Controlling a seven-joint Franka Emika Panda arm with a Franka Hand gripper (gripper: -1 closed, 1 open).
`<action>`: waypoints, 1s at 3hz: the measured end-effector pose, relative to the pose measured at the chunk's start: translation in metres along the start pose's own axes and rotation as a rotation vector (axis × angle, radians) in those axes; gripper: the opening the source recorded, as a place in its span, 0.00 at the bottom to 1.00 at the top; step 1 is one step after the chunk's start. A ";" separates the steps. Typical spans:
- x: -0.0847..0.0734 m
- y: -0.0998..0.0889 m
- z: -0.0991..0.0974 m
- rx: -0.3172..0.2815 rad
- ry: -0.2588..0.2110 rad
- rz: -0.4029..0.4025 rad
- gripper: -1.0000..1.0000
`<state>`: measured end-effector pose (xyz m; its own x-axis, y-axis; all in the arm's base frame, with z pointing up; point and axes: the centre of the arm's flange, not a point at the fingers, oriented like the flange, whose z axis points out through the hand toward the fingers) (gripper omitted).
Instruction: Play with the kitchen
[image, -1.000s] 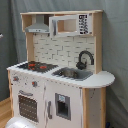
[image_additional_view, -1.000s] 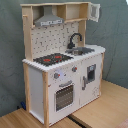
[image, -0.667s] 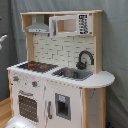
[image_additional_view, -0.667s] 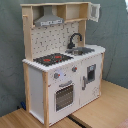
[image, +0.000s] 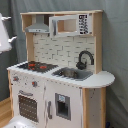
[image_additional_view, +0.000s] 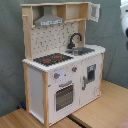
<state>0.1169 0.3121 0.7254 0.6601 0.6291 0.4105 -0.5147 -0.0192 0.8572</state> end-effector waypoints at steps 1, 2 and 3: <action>0.012 -0.015 0.028 -0.003 -0.055 0.076 1.00; 0.020 -0.026 0.057 0.001 -0.105 0.148 1.00; 0.018 -0.031 0.092 0.006 -0.169 0.229 1.00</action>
<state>0.1950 0.2522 0.7351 0.6096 0.4690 0.6391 -0.6576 -0.1509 0.7381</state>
